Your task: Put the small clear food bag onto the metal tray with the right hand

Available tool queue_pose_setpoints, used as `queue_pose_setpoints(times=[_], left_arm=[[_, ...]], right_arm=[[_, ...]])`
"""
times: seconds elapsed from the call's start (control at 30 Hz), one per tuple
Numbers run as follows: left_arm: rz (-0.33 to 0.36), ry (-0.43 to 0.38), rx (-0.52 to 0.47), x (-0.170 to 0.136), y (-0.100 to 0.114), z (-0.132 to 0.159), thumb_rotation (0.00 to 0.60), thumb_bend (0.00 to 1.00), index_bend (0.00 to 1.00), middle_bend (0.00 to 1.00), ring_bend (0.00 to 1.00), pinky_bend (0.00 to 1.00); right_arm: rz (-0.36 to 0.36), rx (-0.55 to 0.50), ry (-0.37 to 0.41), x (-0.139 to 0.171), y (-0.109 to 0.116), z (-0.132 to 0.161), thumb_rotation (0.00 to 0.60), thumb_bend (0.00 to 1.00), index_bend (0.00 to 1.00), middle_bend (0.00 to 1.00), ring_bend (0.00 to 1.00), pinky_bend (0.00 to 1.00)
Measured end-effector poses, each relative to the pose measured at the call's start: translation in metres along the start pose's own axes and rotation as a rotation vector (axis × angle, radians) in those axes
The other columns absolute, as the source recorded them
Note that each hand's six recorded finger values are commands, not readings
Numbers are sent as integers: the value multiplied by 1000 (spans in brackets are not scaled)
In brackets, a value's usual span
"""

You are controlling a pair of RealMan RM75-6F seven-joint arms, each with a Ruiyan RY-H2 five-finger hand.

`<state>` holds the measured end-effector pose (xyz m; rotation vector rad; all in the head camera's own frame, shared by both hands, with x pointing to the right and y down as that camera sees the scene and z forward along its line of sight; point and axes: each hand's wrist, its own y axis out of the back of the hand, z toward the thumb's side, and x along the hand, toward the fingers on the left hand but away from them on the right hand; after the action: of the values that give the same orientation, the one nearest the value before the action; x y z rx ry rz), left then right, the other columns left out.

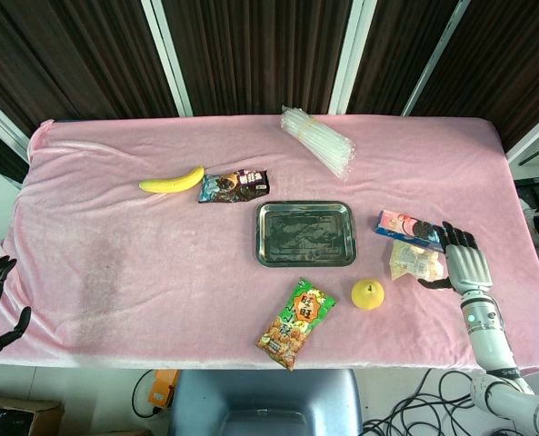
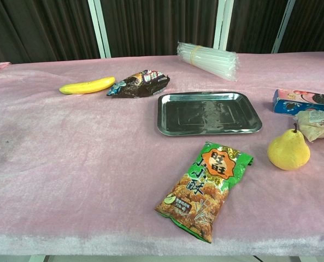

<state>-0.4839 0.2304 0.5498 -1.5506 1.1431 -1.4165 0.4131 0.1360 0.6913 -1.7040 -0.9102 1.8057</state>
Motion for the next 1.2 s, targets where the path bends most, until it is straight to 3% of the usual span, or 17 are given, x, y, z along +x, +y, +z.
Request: queue_pose_setpoints(times=[0.43,0.67,0.83,0.9,1.07,1.2], left_arm=[[-3,1,-3,0,0,0,600,413,109,86,66,345],[7,6,-13,-1,3,-2,600,412,109,86,66,345],[15,8,-19,-2,5,-3,600,412,109,86,66,344],[17,11,-22,-2,6,-4,600,412,109,86,66,344],[25,13,-29,-3,8,-6,600,413,109,86,66,345],[28,14,-31,-4,9,-7,600,413,110,86,66,344]], right_arm=[[3,2,18,0,-3,3,600,50,0,0,0,160],[15,20,43,-8,-13,11,600,50,0,1,10,221],[27,34,80,-21,-23,23,600,50,51,141,188,361],[26,46,102,-24,-28,30,600,52,140,214,285,446],[17,73,113,-24,-32,36,600,65,307,313,412,563],[13,106,100,-24,-34,36,600,152,405,384,487,623]])
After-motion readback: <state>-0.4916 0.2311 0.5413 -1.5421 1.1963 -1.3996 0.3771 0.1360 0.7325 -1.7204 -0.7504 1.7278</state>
